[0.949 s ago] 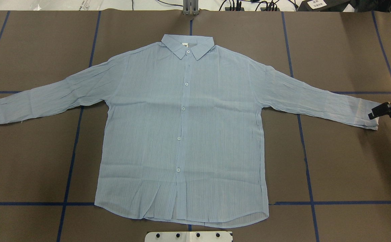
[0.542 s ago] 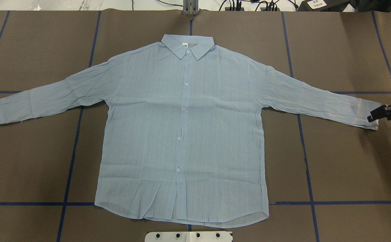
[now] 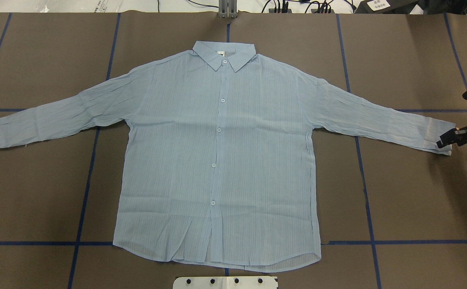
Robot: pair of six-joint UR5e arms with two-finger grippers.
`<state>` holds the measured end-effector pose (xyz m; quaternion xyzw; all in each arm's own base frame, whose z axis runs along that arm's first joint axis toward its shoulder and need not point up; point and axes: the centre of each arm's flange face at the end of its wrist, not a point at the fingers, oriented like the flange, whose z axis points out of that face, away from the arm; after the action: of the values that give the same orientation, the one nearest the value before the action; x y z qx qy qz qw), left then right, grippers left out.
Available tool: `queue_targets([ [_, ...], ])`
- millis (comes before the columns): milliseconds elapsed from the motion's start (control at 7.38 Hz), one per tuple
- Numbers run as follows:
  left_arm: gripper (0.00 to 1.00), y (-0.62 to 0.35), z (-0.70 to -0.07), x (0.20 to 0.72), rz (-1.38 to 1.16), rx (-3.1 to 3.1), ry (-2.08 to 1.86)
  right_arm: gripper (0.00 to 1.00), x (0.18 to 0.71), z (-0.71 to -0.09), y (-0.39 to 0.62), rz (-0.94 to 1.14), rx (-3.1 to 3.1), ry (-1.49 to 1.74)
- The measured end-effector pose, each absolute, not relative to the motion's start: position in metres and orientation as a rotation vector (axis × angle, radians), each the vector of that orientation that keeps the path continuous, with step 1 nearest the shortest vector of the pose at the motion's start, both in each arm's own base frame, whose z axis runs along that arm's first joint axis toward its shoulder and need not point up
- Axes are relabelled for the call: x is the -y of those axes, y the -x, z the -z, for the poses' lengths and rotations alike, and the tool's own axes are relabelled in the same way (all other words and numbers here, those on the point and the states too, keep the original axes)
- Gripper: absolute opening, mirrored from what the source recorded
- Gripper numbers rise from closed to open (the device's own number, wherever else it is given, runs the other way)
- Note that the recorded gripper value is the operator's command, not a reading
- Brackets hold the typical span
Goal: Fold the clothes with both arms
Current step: 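Lower the right gripper and grasp the cuff of the nearest sleeve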
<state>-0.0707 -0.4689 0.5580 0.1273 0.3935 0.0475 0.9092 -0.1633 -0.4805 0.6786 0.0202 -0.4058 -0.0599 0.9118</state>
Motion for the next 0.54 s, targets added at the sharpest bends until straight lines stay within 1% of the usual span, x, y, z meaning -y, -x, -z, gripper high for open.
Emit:
queue_targets([
  [136, 1.00, 0.0708, -0.5579, 0.4690, -0.098, -0.811, -0.263, 0.49, 0.4805, -0.6787, 0.1638, 0.124, 0.835, -0.040],
  [407, 1.00, 0.0708, -0.5579, 0.4690, -0.099, -0.811, -0.263, 0.47, 0.4803, -0.6793, 0.1641, 0.124, 0.834, -0.038],
  [542, 1.00, 0.0707, -0.5578, 0.4690, -0.099, -0.812, -0.263, 0.42, 0.4802, -0.6796, 0.1640, 0.124, 0.833, -0.036],
])
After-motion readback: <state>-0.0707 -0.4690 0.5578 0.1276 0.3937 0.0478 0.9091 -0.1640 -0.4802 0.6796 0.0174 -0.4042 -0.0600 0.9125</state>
